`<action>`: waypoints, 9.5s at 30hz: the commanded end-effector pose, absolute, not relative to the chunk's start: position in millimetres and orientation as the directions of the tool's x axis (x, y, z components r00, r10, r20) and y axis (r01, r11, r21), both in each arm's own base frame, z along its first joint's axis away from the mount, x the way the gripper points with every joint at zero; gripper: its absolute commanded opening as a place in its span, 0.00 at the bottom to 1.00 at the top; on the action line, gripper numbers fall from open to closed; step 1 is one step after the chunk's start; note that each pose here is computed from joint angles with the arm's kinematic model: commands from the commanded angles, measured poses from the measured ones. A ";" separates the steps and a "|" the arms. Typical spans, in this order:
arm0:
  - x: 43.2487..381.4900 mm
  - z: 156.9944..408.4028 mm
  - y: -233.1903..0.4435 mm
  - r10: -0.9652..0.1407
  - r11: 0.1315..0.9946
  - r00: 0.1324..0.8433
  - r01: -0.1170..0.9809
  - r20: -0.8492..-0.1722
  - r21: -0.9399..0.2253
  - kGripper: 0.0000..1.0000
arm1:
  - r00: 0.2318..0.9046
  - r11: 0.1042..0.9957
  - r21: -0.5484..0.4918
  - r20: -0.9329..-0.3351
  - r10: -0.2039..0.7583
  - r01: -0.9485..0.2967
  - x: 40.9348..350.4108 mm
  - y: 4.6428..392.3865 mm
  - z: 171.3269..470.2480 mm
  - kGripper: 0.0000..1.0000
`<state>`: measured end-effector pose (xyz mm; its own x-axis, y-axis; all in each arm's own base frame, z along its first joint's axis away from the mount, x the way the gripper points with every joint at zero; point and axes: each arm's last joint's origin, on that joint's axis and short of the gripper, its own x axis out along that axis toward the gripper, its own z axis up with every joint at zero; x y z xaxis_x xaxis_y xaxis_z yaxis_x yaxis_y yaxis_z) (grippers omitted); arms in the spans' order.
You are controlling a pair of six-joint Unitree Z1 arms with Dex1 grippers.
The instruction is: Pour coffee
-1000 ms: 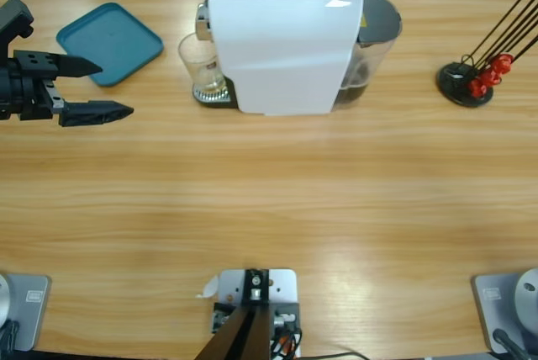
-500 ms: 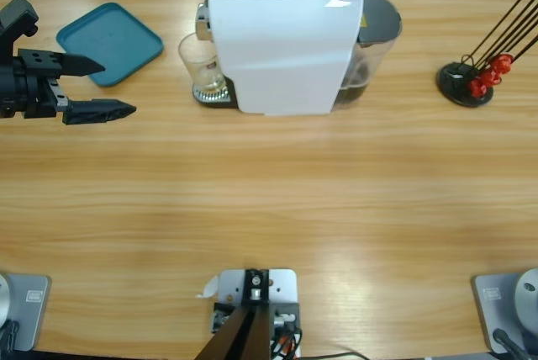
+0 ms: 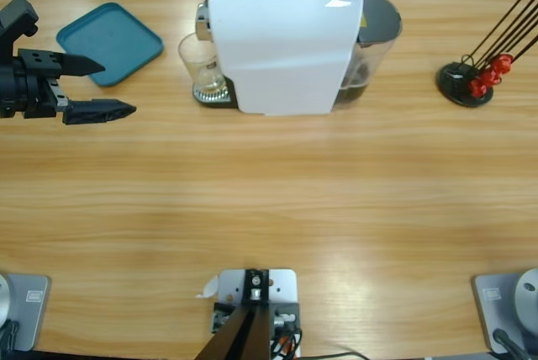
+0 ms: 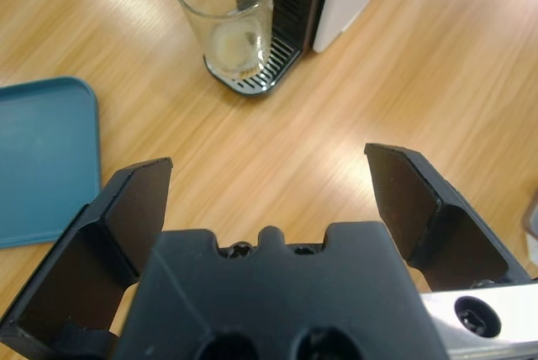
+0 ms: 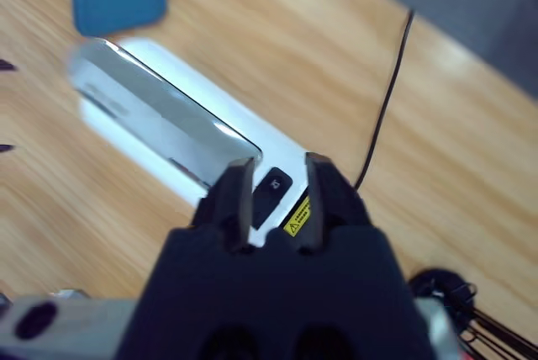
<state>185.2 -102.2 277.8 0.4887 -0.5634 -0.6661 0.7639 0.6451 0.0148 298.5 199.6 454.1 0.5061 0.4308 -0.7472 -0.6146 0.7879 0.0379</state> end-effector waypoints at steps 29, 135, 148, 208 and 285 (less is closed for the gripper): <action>191.8 266.6 -116.1 -0.615 0.571 0.395 0.820 -0.682 -0.040 1.00 | 0.347 0.523 0.112 -0.630 0.695 -0.845 138.2 122.6 334.0 1.00; 188.9 260.9 -102.8 -0.671 0.525 0.474 0.847 -0.570 0.086 1.00 | 0.414 0.605 0.102 -0.639 0.648 -0.789 94.7 86.3 332.1 1.00; 189.5 259.4 -102.8 -0.665 0.525 0.474 0.846 -0.576 0.091 1.00 | 0.410 0.604 0.100 -0.646 0.644 -0.791 96.1 87.2 330.4 1.00; 191.0 257.0 -102.2 -0.650 0.539 0.482 0.837 -0.588 0.091 1.00 | 0.403 0.596 0.104 -0.643 0.651 -0.796 101.7 92.4 330.2 1.00; 250.8 243.9 -127.4 -0.681 0.488 0.428 0.870 -0.594 0.067 1.00 | 0.406 0.596 0.106 -0.636 0.656 -0.796 110.4 98.9 298.4 1.00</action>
<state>225.0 -117.1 258.2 0.4610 -0.6703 -0.5815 0.8557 0.5093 0.0912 106.6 93.7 312.7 0.4374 0.6614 -0.6093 -0.7922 0.6041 0.0870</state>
